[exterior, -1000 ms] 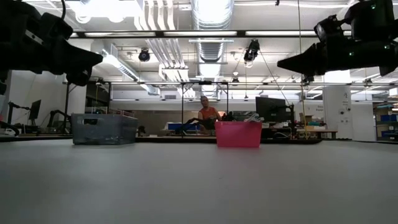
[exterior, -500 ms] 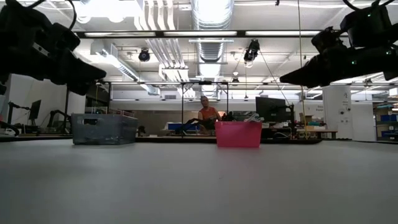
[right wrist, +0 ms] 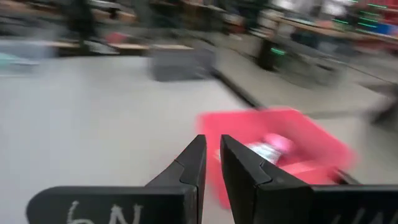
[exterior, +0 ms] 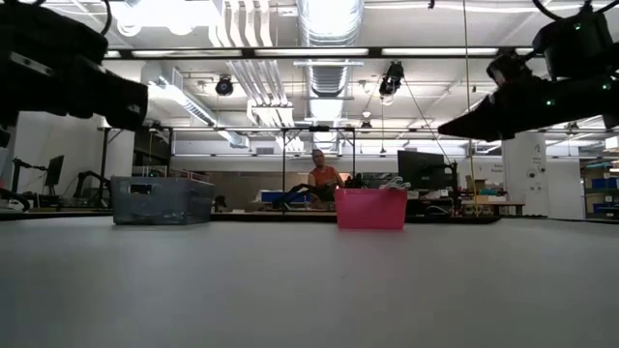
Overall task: Sort silverware by color (type)
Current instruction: Return to Home Position
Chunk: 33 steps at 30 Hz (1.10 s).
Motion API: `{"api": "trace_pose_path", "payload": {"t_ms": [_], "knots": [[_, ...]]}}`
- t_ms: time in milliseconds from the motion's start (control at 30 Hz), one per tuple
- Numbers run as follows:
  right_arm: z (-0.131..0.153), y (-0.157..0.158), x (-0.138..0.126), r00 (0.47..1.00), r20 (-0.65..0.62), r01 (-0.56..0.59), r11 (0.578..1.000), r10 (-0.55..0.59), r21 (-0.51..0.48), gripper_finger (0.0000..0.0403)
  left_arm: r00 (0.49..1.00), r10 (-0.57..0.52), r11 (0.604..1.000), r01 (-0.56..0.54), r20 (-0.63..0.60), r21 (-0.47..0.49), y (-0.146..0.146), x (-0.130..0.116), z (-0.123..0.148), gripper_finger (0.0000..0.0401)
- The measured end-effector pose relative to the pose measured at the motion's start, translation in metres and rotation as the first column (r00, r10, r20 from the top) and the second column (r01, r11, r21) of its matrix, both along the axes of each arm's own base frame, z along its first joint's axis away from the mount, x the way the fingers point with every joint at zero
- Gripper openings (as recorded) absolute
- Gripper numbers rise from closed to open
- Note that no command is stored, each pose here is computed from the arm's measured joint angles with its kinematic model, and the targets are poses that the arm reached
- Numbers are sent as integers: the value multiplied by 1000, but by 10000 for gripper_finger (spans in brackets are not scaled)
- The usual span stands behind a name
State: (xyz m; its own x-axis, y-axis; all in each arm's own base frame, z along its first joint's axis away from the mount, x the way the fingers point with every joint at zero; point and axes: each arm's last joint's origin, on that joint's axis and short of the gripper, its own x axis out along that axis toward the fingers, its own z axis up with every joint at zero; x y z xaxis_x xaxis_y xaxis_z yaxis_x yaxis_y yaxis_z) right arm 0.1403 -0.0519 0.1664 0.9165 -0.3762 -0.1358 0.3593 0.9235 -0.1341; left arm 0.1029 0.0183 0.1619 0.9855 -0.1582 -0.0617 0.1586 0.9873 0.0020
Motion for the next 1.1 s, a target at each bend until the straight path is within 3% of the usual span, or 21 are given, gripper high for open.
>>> {"api": "trace_pose_path", "payload": {"t_ms": [133,333,467,733,1100], "knots": [[3,5,-1,985,58,-161,986,163,-37,38,992,-122,992,121,40,24,-4,-3,3,0],[7,8,-6,980,86,-175,982,180,-67,38,932,-334,942,331,141,50,-12,-11,13,0],[9,9,-11,979,89,-174,980,183,-99,38,902,-415,910,413,119,38,-14,-14,11,0],[21,15,-27,969,153,-162,968,193,-194,38,902,-414,909,405,122,95,-14,-13,10,0],[18,21,-42,961,185,-146,944,207,-296,38,907,-409,912,400,102,92,-13,-12,8,0]]}}
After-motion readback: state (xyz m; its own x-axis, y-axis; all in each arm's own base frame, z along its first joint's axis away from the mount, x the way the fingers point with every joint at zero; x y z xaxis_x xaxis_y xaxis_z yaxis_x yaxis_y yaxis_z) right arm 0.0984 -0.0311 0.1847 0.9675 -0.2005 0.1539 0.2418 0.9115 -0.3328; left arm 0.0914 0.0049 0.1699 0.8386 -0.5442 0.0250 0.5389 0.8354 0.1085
